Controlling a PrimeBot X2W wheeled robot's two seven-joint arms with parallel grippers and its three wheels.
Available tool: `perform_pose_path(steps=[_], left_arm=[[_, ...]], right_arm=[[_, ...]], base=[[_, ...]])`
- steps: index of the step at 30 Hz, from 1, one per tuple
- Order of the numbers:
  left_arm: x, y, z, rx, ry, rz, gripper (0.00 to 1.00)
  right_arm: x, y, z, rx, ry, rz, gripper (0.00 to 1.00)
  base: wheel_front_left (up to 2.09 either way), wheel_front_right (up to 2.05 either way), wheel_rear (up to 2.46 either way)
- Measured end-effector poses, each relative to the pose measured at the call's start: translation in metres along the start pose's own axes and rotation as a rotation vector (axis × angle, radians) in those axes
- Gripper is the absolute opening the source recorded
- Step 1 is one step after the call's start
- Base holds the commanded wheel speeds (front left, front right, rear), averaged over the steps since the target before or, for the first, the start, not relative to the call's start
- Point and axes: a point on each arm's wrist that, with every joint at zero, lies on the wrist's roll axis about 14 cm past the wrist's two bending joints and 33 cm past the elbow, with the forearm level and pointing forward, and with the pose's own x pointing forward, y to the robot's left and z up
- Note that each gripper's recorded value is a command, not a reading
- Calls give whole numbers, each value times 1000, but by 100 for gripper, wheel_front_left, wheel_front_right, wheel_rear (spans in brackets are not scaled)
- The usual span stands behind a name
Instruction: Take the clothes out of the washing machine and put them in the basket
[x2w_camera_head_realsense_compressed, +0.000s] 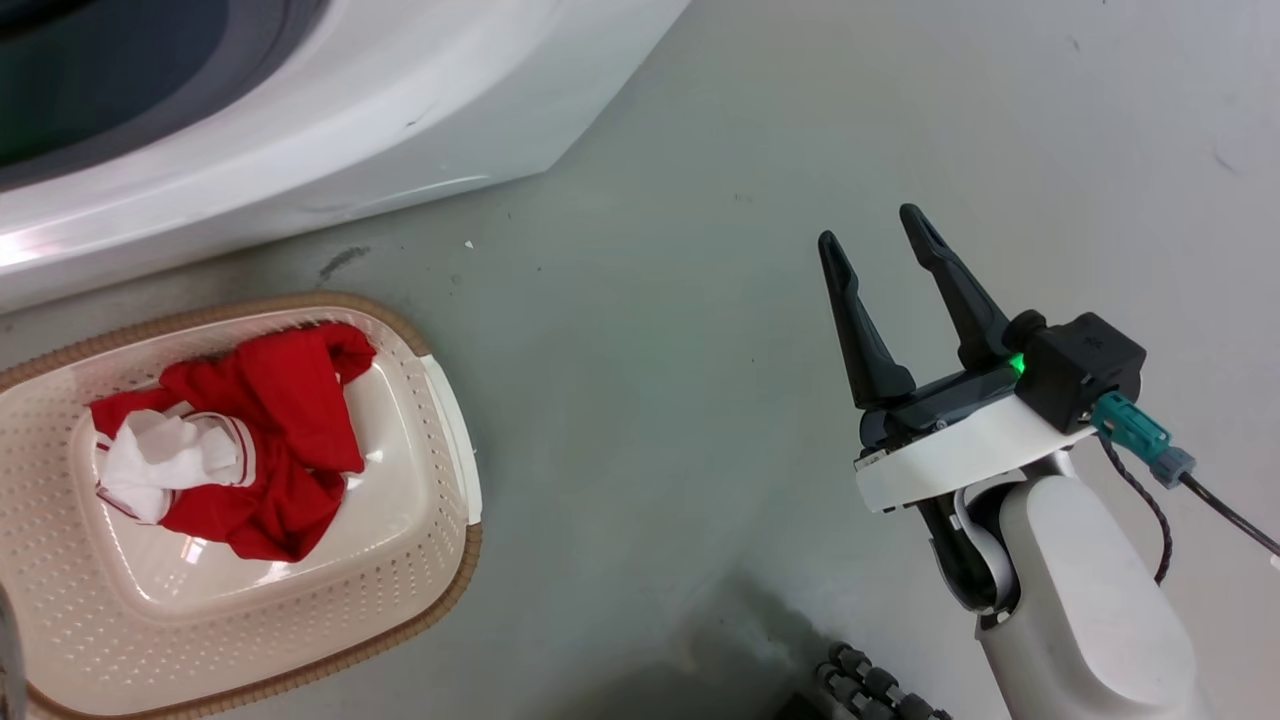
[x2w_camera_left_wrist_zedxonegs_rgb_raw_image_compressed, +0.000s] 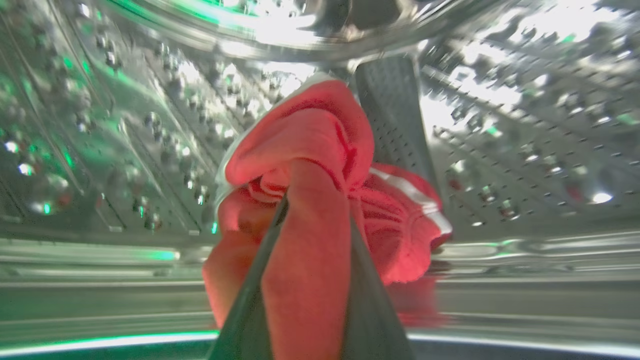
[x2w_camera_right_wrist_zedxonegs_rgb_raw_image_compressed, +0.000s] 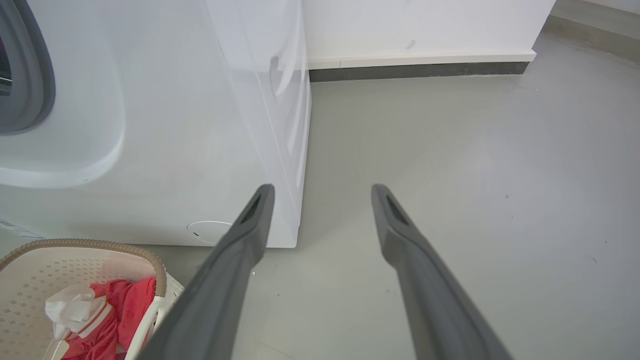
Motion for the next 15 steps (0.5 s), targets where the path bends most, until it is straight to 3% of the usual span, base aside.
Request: perform_pose_path(steps=[7,15], left_arm=[[-32,0,38,-8,-266,-2,0],[-75,10,49,-53,-425,-2,0]], right_arm=[[-12,-3,19,-20,-44,-15,100],[-36,-4,42,-13,-102,-30,100]], base=[[0,0,0],[0,0,0]])
